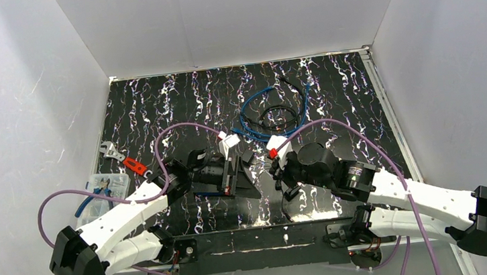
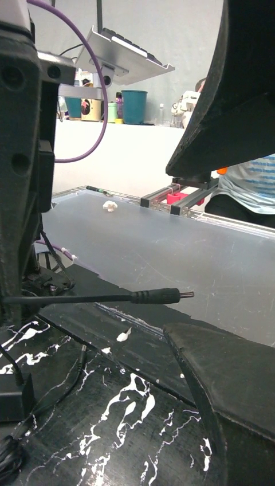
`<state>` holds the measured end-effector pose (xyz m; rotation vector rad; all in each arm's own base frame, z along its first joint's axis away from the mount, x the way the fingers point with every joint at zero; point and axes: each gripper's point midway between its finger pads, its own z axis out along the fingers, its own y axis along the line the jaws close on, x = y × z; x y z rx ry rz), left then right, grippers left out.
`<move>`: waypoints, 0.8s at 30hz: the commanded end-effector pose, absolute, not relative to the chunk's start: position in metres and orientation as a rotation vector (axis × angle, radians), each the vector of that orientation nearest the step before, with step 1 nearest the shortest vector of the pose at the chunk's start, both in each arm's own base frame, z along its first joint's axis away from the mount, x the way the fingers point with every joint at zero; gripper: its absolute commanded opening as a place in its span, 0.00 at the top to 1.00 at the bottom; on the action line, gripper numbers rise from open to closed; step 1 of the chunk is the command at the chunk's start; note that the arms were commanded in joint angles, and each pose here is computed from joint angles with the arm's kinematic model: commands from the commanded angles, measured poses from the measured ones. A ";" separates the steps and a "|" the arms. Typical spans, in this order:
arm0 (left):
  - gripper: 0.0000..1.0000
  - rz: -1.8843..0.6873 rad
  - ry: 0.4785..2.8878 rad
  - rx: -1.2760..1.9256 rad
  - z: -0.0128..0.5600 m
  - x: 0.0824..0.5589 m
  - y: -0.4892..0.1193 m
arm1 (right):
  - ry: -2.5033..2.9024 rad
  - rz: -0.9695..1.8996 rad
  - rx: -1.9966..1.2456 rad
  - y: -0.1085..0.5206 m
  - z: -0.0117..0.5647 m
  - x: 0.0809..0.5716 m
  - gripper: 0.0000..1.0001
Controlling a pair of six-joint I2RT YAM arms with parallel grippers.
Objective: Insert the plug into the switch port
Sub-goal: Pick up the power from the center of the board.
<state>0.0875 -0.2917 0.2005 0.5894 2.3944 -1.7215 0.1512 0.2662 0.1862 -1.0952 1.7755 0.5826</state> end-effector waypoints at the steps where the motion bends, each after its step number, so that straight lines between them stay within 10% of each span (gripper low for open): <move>1: 0.03 -1.709 2.368 0.573 0.202 0.086 -0.288 | 1.750 0.579 -0.977 0.270 0.211 0.164 0.99; 24: 0.43 -1.711 2.377 0.590 0.200 0.084 -0.287 | 1.766 0.614 -0.941 0.273 0.214 0.162 0.99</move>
